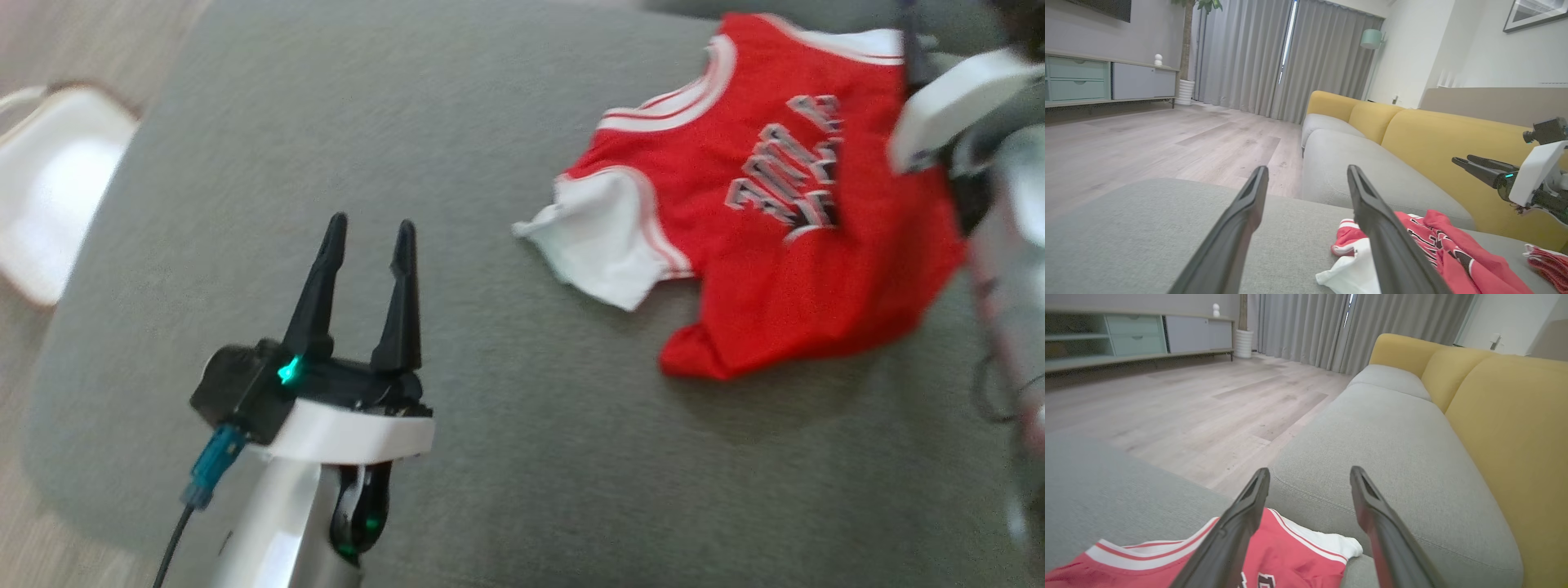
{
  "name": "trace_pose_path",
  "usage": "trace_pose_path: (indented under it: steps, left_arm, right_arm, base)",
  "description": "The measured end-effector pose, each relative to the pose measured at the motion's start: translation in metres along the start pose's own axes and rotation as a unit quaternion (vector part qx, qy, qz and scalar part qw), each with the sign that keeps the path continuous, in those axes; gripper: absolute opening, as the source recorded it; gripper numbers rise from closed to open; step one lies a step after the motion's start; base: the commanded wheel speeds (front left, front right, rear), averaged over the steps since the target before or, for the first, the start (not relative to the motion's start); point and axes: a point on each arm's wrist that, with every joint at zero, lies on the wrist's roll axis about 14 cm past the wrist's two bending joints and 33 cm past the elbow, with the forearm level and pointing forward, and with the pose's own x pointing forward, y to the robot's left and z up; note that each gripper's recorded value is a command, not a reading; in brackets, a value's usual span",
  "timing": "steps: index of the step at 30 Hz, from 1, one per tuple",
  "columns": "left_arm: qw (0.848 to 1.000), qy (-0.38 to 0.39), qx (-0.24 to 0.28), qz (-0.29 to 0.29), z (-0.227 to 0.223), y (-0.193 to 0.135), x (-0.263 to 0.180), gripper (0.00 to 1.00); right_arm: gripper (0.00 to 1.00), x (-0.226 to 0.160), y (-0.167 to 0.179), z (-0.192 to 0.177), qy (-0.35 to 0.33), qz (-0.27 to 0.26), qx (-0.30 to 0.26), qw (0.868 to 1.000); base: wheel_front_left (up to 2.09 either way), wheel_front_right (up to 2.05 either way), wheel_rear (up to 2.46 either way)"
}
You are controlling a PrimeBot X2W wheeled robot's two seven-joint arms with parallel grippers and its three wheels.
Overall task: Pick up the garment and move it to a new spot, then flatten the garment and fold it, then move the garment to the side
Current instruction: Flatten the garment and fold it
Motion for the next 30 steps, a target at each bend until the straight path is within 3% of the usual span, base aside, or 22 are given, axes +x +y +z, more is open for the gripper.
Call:
trace_pose_path:
  steps: [7, 18, 23, 30]
  left_arm:
    - [0.999, -0.002, -0.008, -0.034, -0.002, -0.023, 0.001, 1.0]
    - [0.997, -0.008, -0.018, -0.074, 0.0, -0.049, -0.002, 1.0]
    - [0.997, 0.008, -0.02, -0.071, -0.009, -0.048, -0.009, 1.0]
    - [0.997, 0.016, -0.022, -0.068, -0.015, -0.044, -0.009, 1.0]
  right_arm:
    - [1.0, -0.063, 0.004, 0.007, -0.066, -0.046, 0.099, 0.992]
    - [1.0, -0.191, 0.009, -0.059, -0.048, -0.118, 0.173, 0.977]
    - [1.0, -0.212, 0.019, -0.074, -0.031, -0.121, 0.193, 0.973]
    - [1.0, -0.206, 0.018, -0.073, -0.03, -0.121, 0.197, 0.972]
  base:
    - [0.0, 0.0, 0.0]
    - [0.0, 0.0, 0.0]
    - [0.0, 0.0, 0.0]
    - [0.0, 0.0, 0.0]
